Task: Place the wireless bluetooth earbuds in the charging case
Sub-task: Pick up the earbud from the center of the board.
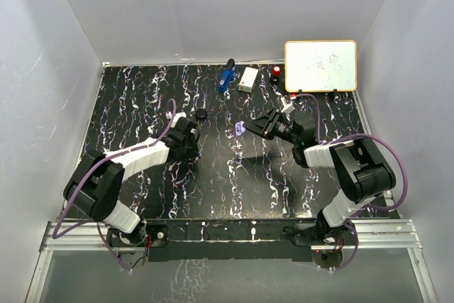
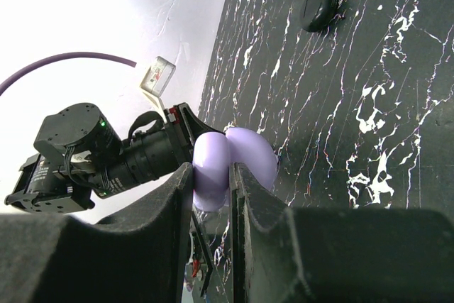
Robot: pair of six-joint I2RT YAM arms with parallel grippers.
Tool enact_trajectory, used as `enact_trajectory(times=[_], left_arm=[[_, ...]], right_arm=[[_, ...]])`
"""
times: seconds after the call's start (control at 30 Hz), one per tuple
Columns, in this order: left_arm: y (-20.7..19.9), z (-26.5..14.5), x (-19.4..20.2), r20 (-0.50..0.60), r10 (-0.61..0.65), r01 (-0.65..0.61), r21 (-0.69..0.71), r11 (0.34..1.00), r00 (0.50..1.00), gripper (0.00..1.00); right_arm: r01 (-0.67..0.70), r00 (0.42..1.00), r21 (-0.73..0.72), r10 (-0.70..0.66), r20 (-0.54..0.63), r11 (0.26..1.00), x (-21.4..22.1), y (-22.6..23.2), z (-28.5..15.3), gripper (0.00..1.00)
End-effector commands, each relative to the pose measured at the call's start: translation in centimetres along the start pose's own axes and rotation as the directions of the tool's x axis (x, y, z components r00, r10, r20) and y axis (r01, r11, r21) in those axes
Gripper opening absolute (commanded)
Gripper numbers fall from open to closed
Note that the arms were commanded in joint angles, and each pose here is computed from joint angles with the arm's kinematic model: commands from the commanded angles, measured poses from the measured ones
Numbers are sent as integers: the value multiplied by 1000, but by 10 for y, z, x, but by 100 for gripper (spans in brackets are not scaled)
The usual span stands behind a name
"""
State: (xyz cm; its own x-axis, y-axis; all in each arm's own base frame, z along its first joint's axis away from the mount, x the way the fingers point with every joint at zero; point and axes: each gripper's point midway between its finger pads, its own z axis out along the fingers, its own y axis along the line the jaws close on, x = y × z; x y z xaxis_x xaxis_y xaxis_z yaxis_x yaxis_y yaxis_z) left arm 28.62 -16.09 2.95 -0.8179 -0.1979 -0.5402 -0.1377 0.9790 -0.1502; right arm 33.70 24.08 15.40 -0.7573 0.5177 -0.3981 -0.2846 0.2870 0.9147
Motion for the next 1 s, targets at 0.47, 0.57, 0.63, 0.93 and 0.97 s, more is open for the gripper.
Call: enact_trajectory(times=[0.47, 0.57, 0.63, 0.93, 0.97], left_arm=[[-7, 7, -2, -5, 60, -60, -26, 998, 998, 39], [-6, 9, -1, -11, 66, -66, -33, 997, 998, 38], [-6, 9, 0, -14, 68, -68, -35, 997, 998, 37], [-3, 9, 1, -19, 87, -88, -59, 994, 996, 34], [-2, 9, 1, -22, 93, -95, -66, 993, 995, 34]], right_arm=[[36, 999, -49, -35, 21, 998, -5, 10, -1, 0], [37, 999, -49, -35, 22, 998, -5, 10, -1, 0], [37, 999, -50, -36, 22, 998, -6, 10, -1, 0], [35, 999, -51, -34, 21, 998, -6, 10, -1, 0], [36, 999, -51, -35, 21, 998, -6, 10, -1, 0]])
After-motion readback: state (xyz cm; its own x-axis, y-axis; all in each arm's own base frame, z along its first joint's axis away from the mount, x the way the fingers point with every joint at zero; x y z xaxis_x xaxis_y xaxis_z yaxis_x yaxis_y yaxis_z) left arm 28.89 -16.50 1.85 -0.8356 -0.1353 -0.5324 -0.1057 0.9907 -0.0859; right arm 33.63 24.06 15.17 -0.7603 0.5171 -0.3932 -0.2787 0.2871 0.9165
